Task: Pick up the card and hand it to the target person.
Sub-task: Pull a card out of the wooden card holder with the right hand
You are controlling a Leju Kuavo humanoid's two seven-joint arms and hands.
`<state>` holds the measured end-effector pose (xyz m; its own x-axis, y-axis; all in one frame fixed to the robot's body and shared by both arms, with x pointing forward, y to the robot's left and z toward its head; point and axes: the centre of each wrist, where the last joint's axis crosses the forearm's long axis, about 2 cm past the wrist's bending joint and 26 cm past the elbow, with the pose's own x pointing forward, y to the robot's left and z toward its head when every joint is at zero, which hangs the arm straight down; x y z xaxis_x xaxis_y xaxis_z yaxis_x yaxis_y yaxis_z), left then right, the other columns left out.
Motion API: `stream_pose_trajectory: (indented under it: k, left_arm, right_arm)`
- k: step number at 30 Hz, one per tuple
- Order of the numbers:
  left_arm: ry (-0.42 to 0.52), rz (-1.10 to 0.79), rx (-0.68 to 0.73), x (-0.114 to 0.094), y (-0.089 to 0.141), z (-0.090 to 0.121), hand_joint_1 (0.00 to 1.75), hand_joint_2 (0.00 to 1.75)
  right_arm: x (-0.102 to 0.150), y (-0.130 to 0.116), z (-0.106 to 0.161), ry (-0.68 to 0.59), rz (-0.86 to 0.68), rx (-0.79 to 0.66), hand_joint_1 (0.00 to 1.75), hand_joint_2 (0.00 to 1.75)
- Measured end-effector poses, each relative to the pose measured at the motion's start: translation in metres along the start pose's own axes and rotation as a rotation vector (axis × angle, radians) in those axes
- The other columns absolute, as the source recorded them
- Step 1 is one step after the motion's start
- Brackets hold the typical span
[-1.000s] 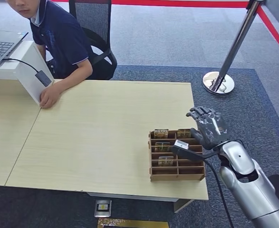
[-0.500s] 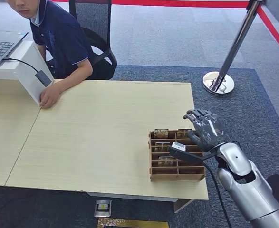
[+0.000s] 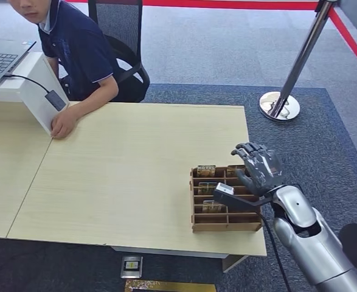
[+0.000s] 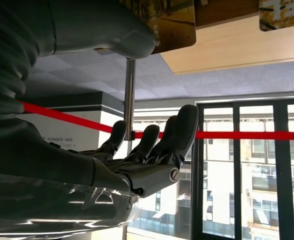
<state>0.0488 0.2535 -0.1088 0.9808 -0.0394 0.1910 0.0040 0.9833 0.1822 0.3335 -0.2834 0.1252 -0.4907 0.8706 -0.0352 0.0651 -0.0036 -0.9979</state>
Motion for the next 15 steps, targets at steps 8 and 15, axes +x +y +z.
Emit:
stream_pose_trajectory:
  k: [8,15]
  left_arm:
    - [0.0,0.0,0.0,0.0,0.0,0.0,0.0,0.0]
    - [0.0,-0.005,0.0,0.0,0.0,0.0,0.0,0.0]
  right_arm:
    - [0.008,0.002,-0.007,-0.003,-0.027,-0.006,0.73,1.75]
    - [0.011,0.007,-0.009,0.003,-0.04,0.001,0.72,1.75]
